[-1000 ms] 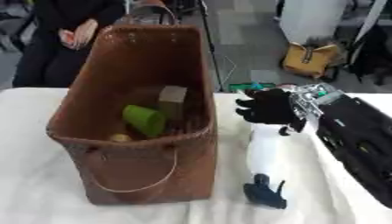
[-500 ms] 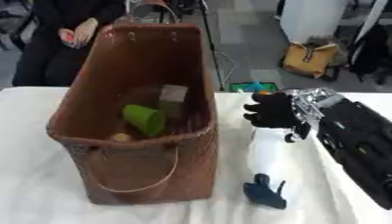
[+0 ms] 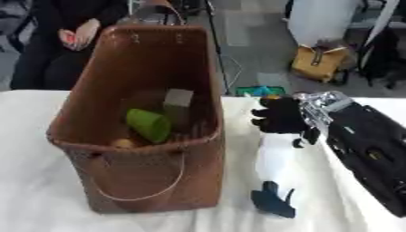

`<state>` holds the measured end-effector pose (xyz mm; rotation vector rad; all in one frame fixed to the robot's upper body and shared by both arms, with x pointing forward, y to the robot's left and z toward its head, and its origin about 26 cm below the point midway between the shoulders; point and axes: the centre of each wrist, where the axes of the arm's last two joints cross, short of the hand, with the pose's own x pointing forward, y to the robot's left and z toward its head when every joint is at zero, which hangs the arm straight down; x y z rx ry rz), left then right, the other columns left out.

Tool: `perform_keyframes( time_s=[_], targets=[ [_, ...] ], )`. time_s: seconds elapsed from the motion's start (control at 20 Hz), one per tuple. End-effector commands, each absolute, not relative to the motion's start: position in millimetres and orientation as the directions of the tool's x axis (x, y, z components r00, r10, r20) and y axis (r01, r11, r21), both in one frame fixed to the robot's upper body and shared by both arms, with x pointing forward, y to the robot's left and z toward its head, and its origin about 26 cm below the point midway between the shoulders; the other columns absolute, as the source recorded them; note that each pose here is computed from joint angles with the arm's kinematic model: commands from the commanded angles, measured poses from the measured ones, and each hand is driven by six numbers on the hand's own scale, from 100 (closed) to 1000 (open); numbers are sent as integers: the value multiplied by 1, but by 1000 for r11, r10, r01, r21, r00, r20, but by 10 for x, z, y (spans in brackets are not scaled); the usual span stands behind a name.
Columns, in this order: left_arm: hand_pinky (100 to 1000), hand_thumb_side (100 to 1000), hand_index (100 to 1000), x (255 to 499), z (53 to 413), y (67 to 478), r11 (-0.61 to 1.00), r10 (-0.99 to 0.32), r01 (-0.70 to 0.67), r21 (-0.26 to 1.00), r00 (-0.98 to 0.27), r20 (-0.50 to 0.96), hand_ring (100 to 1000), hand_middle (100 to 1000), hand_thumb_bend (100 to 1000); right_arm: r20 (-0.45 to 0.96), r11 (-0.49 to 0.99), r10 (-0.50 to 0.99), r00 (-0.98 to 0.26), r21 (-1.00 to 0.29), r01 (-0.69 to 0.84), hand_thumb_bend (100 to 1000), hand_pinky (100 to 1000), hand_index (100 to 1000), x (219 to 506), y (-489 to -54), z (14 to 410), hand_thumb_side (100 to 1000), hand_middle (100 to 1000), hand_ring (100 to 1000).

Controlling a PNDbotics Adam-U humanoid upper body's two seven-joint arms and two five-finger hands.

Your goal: Pick up objects on the table and place them in the box.

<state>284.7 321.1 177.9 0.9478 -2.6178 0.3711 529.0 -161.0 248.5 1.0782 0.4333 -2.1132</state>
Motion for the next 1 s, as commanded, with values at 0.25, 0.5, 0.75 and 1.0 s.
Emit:
perform_keyframes(
  time_s=[0.25,0.5,0.75,1.0],
  targets=[
    [717,953,714,2835,1887,3243,741,-588,-659,-126,-729,351,700,835,100,-626,-619,-428,-652,-322,716,424,804,1000,5317,-1641,2505,871,1000,1000],
    [717,958,713,2841,1897,3233,741,-586,-658,-133,-731,350,698,836,100,-616,-625,-414,-670,-344,701,426,804,1000,5323,-1658,2427,873,1000,1000],
    [717,957,713,2845,1899,3225,742,-583,-656,-138,-733,350,697,835,100,-608,-627,-401,-685,-363,689,429,808,1000,5326,-1673,2365,879,1000,1000],
    [717,954,711,2849,1906,3222,742,-581,-655,-145,-735,348,696,834,100,-598,-633,-403,-693,-366,683,435,810,1000,5327,-1672,2322,880,1000,1000]
  ],
)
